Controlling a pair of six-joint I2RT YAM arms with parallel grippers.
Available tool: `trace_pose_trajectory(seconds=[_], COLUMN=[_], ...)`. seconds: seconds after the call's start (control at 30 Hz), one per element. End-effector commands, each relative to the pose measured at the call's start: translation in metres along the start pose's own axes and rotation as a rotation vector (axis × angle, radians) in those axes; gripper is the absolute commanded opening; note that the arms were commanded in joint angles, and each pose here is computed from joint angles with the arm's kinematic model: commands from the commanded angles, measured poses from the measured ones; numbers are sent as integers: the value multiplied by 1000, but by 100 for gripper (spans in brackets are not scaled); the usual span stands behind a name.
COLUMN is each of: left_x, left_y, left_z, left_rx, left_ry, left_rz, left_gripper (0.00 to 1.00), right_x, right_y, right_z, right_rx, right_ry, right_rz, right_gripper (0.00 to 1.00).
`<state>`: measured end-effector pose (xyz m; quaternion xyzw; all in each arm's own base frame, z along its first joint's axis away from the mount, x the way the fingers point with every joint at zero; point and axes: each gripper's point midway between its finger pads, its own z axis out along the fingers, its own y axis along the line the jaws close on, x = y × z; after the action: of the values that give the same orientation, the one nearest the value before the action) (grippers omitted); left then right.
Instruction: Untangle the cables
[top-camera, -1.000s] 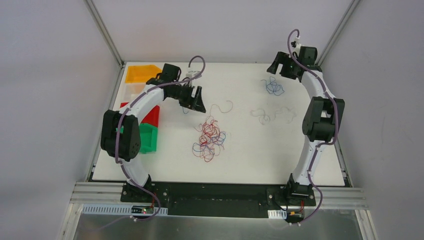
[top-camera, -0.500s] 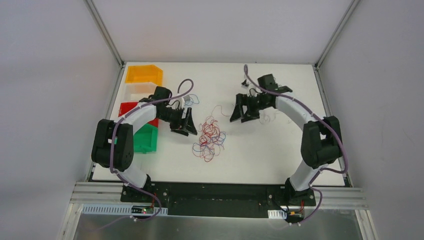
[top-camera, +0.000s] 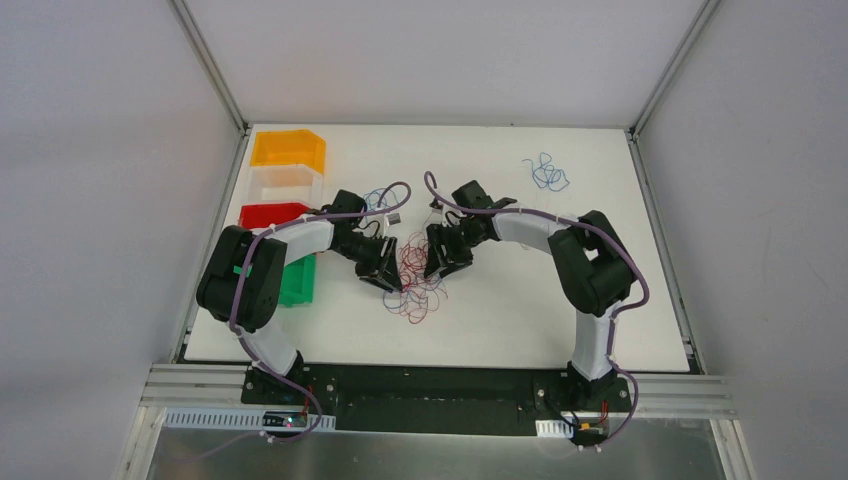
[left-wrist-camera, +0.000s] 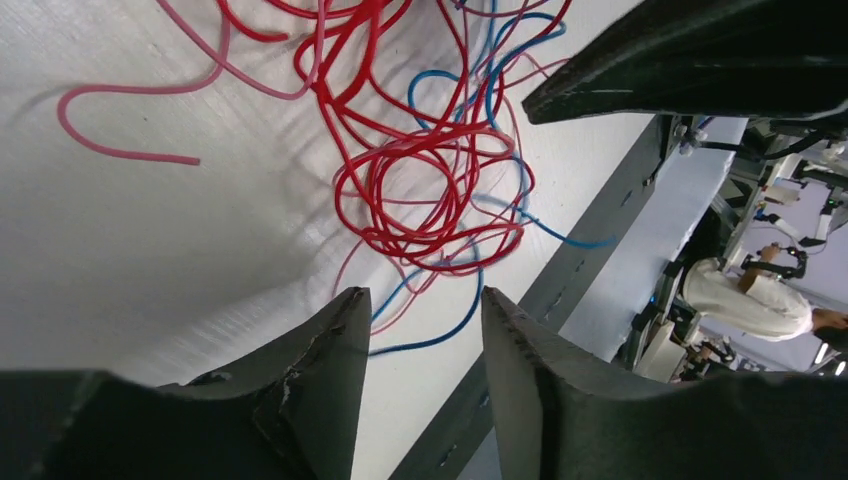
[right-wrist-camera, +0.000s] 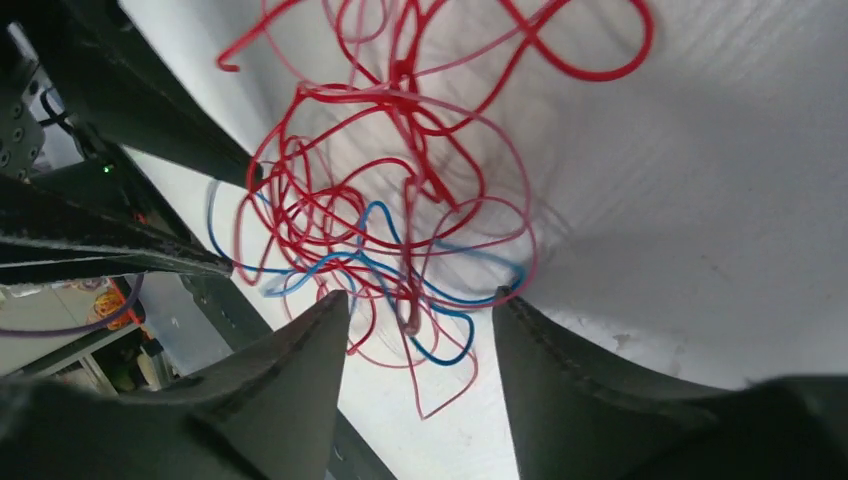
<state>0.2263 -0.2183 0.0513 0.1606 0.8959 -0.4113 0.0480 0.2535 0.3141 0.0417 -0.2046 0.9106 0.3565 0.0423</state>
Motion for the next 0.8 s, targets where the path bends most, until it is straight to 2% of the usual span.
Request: trace_pose_trajectory(seconds=[0.0, 0.07, 0.1, 0.17, 0.27, 0.53, 0.7, 0.77], left_x=[-4, -6, -6, -6, -15, -70, -122, -135], left_y=[-5, -17, -24, -38, -55, -94, -139, -169], left_z=[-3, -14, -21, -38, -72, -174, -256, -284], left_rx=[15, 28, 28, 29, -13, -78, -78, -62], left_ry=[-22, -43, -53, -87, -176, -473, -686, -747], left_rz=[12, 35, 56, 111, 209, 300, 367, 441], left_gripper=[30, 6, 0, 0, 0, 0, 0, 0], right_x=[-7, 3, 8, 19, 35, 92, 125, 129], right_y=[-8, -10, -11, -13, -19, -48, -73, -80], right_z=[5, -3, -9, -24, -51, -110, -128, -132], right_rx=[48, 58, 61, 68, 91, 169, 244, 257], right_ry=[-20, 10, 16, 27, 37, 90, 156, 155], right_rz=[-7, -18, -28, -38, -53, -38, -67, -58], right_gripper=[48, 29, 20, 0, 0, 0, 0, 0])
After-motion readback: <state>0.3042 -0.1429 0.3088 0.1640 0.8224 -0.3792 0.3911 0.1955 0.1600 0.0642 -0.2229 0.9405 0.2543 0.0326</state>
